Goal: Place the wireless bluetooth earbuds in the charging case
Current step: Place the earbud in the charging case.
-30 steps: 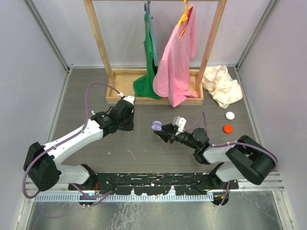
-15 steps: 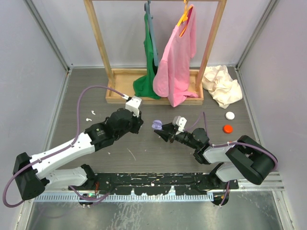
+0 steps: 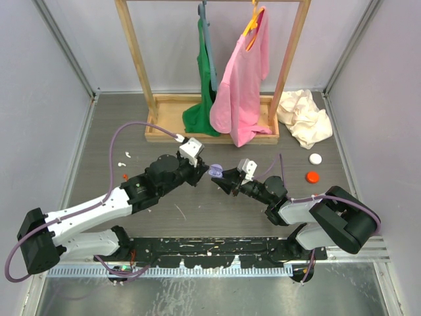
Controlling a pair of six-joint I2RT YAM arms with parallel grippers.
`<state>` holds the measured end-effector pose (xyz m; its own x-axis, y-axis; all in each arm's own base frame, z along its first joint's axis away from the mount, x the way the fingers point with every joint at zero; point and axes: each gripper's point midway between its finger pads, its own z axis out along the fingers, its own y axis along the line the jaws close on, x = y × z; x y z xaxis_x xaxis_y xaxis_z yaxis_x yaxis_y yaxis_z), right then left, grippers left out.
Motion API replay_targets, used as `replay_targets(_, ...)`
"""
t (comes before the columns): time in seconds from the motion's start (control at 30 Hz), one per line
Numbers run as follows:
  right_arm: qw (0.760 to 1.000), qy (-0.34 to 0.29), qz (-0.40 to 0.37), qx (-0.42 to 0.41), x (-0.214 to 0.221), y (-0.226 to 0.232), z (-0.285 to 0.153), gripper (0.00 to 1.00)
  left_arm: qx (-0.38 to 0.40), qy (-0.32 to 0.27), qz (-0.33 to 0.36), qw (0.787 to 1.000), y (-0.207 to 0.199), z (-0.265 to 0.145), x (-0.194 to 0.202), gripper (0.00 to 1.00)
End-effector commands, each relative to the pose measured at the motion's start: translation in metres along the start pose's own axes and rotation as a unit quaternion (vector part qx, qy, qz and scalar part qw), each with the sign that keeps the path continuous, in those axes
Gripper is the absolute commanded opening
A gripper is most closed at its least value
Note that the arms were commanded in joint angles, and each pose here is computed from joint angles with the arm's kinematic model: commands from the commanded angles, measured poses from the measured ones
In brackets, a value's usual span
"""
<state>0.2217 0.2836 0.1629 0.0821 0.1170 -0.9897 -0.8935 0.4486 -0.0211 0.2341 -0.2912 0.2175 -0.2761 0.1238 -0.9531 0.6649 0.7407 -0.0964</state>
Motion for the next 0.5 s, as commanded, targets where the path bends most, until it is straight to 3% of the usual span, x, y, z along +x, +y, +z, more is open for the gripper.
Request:
replay_targets(0.0,0.998,-0.059,-0.016,0.001,-0.033,0.000,0.003,0.13,0.053,-0.093,0.011,0.994,-0.021,-0.002,-0.048,0.08)
replay_targets(0.47,0.998,-0.062,-0.016,0.005,-0.033,-0.001,0.003,0.13,0.067,-0.082,0.028,0.994,-0.027,0.012,-0.038,0.08)
